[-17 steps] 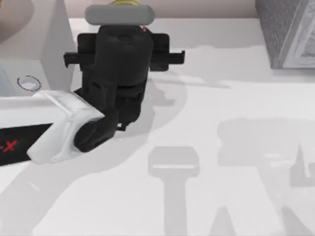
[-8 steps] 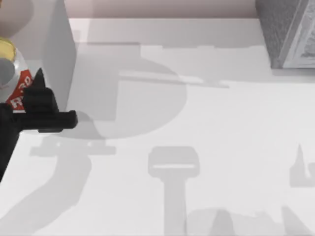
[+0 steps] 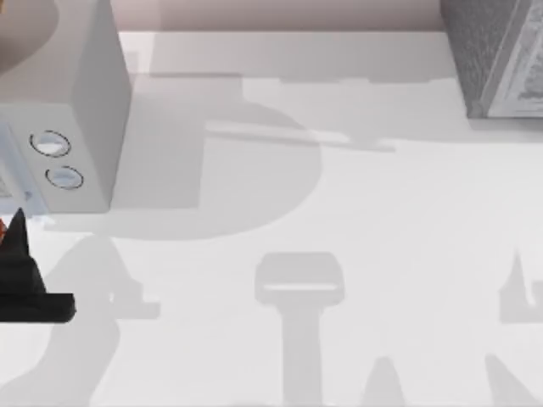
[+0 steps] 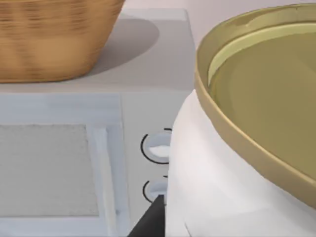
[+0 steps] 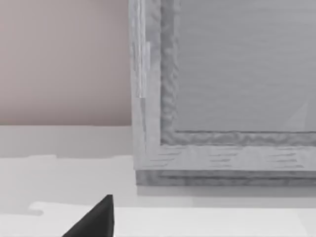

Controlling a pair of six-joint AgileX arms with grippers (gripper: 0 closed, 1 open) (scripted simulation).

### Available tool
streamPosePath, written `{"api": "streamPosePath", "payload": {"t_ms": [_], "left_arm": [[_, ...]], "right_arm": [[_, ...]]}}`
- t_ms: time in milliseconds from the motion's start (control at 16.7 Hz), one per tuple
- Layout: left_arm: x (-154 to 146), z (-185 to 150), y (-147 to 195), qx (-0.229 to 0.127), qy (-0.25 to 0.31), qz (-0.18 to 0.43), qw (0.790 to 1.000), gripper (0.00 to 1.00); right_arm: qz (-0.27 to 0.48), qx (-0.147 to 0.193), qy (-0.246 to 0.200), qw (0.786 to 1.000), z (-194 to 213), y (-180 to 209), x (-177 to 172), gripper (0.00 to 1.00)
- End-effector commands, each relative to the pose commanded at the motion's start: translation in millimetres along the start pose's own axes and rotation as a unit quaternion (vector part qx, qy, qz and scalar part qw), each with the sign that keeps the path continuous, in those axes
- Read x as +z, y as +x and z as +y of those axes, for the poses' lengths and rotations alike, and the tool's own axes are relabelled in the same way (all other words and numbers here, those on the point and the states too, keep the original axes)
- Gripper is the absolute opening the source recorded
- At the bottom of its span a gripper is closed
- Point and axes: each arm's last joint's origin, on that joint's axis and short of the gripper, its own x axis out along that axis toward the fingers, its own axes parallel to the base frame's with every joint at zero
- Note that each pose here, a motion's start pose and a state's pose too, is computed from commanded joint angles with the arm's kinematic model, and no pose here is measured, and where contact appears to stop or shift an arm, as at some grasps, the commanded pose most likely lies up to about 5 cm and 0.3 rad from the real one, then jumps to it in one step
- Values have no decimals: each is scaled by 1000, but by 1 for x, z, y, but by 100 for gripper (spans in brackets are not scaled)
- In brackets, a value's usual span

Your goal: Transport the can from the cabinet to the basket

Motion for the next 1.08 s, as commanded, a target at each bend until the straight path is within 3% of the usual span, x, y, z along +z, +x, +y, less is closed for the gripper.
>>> {"api": "streamPosePath", "payload": {"t_ms": [360, 480, 660, 840, 1080], "left_arm": [[2, -1, 1, -1, -4, 0, 1000, 0], [16, -2, 1, -16, -37, -11, 999, 0], [59, -7, 5, -61, -132, -47, 988, 0], [122, -12, 14, -130, -245, -106, 955, 0], [220, -11, 40, -261, -362, -211, 870, 0]], "right_arm": [[0, 0, 0, 1000, 0, 0, 0, 100], [0, 0, 0, 1000, 0, 0, 0, 100], [0, 0, 0, 1000, 0, 0, 0, 100], [0, 0, 0, 1000, 0, 0, 0, 100], [0, 0, 0, 1000, 0, 0, 0, 100]]}}
